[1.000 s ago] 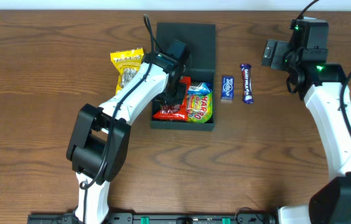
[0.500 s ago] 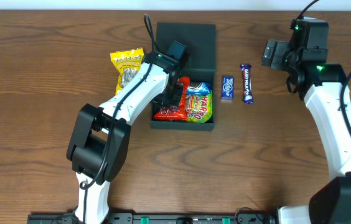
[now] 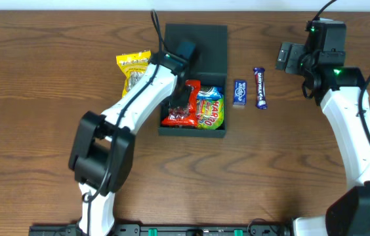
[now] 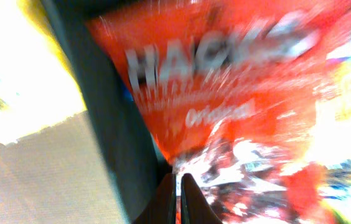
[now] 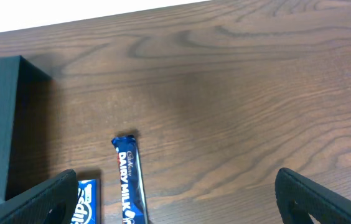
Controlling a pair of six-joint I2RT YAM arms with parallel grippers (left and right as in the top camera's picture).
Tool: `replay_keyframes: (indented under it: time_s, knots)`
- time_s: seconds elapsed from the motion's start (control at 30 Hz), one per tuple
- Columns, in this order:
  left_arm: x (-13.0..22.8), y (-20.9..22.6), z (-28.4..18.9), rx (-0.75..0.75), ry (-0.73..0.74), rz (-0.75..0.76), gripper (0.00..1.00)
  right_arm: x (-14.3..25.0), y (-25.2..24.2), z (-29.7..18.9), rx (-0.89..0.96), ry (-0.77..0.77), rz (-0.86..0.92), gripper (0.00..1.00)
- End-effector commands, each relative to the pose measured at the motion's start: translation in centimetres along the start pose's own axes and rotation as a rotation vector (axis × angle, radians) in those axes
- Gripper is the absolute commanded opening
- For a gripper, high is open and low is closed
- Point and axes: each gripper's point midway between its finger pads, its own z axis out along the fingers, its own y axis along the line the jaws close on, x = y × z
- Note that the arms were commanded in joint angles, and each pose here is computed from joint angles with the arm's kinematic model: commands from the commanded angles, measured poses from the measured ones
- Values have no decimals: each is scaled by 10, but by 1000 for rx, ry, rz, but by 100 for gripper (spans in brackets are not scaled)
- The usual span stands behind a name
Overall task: Pack container
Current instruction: 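Release the red bag in the box and lift left gripper toward yellow bag, then grasp the yellow Hacks bag with the left gripper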
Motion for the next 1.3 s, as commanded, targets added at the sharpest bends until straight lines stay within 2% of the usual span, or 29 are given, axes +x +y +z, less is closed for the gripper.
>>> replay_keyframes:
  time_s: [0.0,0.1,0.2,0.33,0.6,0.63,0.67,0.7,0.73,0.93,1.1,1.17,1.27]
  knots:
    - [-40,12,-78,1,-255,-4,6,-1,-4,0,11,-1,15,99]
    - [-58,32,-109,-49,-382,-37,6,-1,-4,0,11,0,14,99]
    - [-65,59,-121,-91,-429,-93,6,0,-4,0,12,4,14,99]
    - [-64,96,-112,-106,-402,-169,6,2,-4,0,13,10,13,99]
    - [-61,146,-65,-35,-305,-291,6,2,-4,0,13,10,13,99]
    - [-62,149,-55,-21,-291,-300,15,2,-4,0,13,10,13,99]
    - [-63,150,-46,-8,-280,-305,39,2,-4,0,12,10,13,99]
    - [-65,149,-35,8,-267,-308,76,2,-4,0,12,10,13,99]
    - [-66,149,-26,20,-254,-310,97,2,-4,0,12,10,13,99]
    - [-60,139,34,56,-148,-305,95,4,-4,0,14,18,11,99]
    - [-52,138,65,59,-88,-308,95,8,-5,0,18,37,8,99]
    - [-52,138,71,58,-81,-308,100,10,-6,0,19,42,7,99]
    - [-53,137,78,58,-80,-307,78,10,-6,0,19,46,6,99]
